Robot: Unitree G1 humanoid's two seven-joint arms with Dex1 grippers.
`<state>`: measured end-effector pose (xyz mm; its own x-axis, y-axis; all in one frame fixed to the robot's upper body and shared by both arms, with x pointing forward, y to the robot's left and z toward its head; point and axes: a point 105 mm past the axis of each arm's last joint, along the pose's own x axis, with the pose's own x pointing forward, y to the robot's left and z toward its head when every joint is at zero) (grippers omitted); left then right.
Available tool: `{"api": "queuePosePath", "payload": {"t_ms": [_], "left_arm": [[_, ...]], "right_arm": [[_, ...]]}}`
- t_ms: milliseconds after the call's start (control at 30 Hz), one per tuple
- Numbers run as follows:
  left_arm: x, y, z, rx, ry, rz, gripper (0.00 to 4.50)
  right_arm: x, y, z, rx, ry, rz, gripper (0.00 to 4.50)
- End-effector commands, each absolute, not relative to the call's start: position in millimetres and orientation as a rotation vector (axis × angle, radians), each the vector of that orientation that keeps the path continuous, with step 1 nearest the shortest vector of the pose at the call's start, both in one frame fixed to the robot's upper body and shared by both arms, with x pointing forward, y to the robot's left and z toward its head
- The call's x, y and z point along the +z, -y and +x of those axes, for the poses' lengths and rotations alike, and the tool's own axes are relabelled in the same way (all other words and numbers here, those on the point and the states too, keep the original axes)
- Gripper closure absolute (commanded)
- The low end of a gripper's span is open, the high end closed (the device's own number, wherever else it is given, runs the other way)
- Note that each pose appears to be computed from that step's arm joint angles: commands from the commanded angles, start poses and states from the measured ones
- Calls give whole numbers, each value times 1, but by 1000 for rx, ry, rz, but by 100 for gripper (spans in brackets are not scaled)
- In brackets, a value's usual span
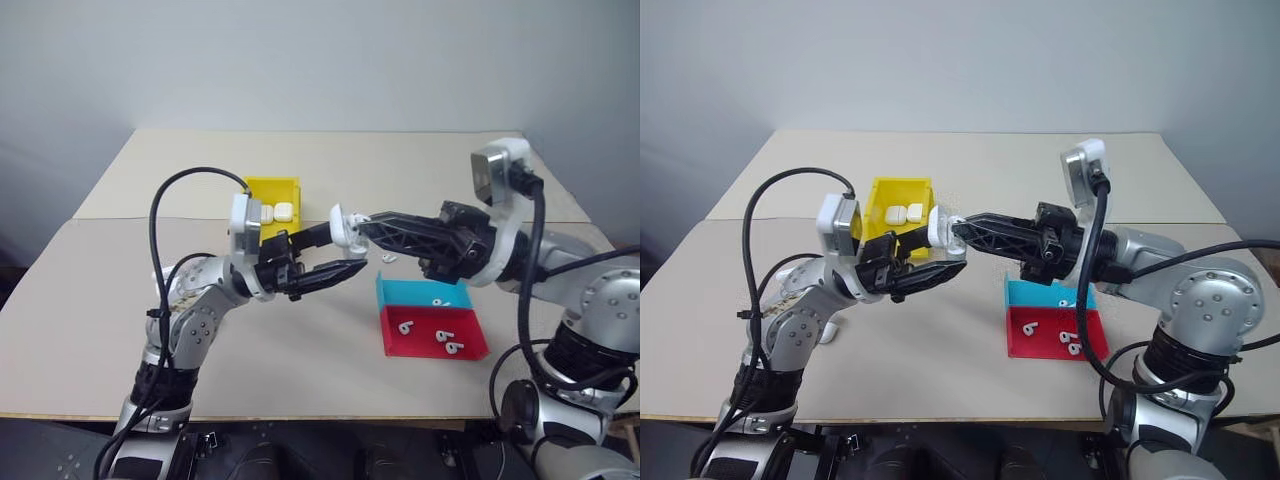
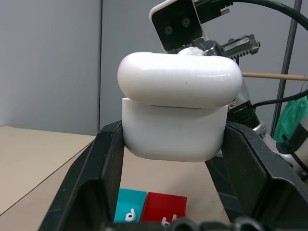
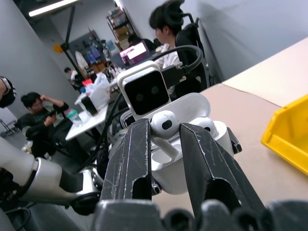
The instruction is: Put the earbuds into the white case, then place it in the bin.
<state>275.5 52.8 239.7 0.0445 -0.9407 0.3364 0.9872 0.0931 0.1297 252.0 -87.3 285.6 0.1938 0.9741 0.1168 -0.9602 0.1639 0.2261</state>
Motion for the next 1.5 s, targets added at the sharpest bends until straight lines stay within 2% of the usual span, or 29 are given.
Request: {"api": "queuePosePath", "payload": {"t_ms": [33,467,567,767,1100,1200,1267,1433,1500], "left_arm": [[250,-49,271,-1507,429,-129,173],[250,-49,272,-1506,442,-119,173],[251,-49,272,-1506,445,-117,173],[250,-48,271,-1511,447,-117,173],[245,-48,271,-1519,426,-120,173],[237,-49,273,-1526,379,-105,173],[229,-47,277,-1527,323,-81,173],[206,-37,283,-1547,209,92,173],[203,-33,282,-1567,191,120,173]], "right_arm": [[284,86,244,1404,-62,220,355],[274,83,243,1413,-113,147,355],[270,82,248,1381,-147,131,283],[272,85,251,1359,-149,110,76],[287,103,245,1354,-104,92,76],[294,109,237,1382,-62,54,130],[296,108,237,1388,-46,1,189],[303,94,257,1331,-27,-238,370],[301,87,261,1339,-78,-345,433]]}}
